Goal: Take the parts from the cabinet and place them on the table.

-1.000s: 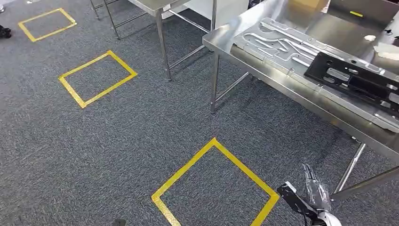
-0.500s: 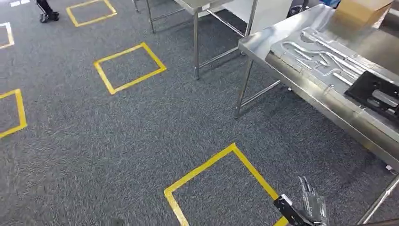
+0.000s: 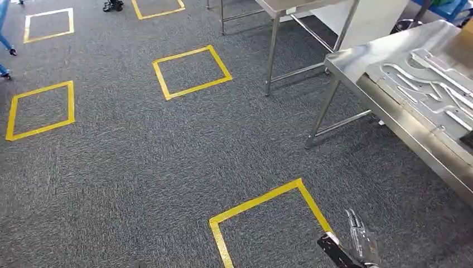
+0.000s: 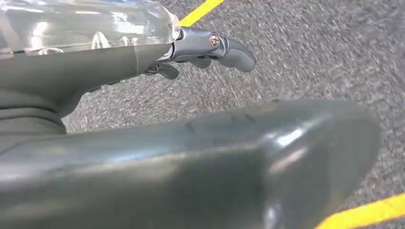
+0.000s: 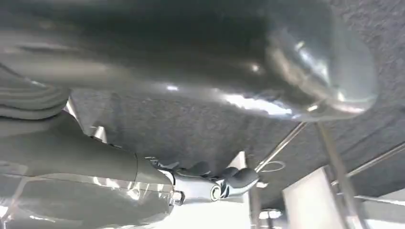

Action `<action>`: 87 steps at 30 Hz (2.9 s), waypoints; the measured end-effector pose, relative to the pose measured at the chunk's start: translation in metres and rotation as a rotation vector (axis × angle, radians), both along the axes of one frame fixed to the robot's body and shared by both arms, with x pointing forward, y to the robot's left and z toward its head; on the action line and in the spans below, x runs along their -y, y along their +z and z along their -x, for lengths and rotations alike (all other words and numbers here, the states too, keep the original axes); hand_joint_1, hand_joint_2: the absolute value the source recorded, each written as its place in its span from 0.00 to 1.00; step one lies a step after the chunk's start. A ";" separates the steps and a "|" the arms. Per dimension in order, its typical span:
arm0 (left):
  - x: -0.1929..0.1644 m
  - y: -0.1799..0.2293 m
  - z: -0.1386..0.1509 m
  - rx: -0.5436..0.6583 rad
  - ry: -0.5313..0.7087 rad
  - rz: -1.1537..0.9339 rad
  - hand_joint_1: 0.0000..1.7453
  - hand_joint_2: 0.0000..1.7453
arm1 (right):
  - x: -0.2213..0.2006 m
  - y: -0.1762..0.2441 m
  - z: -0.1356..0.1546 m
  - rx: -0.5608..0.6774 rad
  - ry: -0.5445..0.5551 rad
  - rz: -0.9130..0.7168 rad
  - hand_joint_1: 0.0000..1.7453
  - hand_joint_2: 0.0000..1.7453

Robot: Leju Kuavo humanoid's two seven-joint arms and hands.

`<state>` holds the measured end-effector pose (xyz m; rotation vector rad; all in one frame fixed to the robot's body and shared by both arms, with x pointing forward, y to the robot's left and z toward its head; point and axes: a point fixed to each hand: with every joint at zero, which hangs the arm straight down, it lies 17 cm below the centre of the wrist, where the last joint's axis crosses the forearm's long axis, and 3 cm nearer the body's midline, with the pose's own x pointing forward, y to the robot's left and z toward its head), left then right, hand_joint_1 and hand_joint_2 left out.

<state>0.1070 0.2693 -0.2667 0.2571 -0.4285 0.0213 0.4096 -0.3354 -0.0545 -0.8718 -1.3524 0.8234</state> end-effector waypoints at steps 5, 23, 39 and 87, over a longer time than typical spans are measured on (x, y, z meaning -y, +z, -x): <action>0.002 0.000 0.001 -0.007 -0.012 0.000 0.00 0.00 | -0.007 -0.007 0.008 -0.008 -0.005 -0.012 0.00 0.00; 0.007 0.001 -0.001 0.011 -0.006 0.015 0.00 0.00 | -0.006 -0.033 0.032 -0.088 -0.036 -0.026 0.00 0.00; 0.009 0.001 -0.004 0.016 0.009 0.033 0.00 0.00 | -0.026 -0.039 0.025 -0.123 -0.013 -0.026 0.00 0.00; 0.004 0.000 0.005 0.027 0.028 0.048 0.00 0.00 | -0.032 -0.068 0.063 -0.190 -0.026 -0.060 0.00 0.00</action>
